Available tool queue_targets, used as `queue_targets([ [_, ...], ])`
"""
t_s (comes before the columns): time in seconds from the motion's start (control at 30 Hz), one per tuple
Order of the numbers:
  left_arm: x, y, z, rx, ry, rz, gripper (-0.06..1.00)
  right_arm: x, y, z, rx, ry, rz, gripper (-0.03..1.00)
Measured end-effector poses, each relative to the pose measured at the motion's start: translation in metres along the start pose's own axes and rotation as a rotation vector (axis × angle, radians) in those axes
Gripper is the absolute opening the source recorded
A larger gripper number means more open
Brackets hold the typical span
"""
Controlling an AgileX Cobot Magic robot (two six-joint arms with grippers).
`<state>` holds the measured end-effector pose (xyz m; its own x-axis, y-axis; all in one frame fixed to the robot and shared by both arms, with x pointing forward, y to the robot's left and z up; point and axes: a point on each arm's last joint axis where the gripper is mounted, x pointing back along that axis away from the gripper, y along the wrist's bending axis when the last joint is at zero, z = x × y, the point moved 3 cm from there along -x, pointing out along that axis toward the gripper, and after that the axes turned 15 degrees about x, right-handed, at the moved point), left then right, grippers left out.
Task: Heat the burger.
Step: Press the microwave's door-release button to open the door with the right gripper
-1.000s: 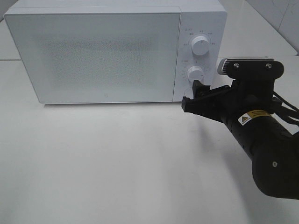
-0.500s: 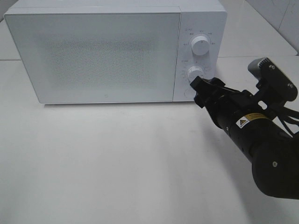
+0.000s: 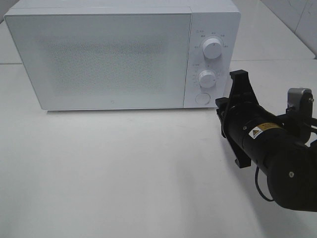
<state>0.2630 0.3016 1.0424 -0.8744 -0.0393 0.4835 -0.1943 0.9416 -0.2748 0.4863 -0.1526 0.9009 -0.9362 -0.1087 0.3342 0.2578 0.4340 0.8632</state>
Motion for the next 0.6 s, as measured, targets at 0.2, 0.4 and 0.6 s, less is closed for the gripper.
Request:
queue_targets([
  [0.2,0.000,0.000,0.000,0.000,0.000,0.000,0.92,0.000,-0.001,-0.001,-0.096,-0.006,0.004,0.02],
  [0.4,0.000,0.000,0.000,0.000,0.000,0.000,0.92,0.000,-0.005,-0.003,-0.131,-0.030,0.046,0.02],
  [0.6,0.000,0.000,0.000,0.000,0.000,0.000,0.92,-0.013,-0.014,0.005,-0.162,-0.043,0.096,0.02],
])
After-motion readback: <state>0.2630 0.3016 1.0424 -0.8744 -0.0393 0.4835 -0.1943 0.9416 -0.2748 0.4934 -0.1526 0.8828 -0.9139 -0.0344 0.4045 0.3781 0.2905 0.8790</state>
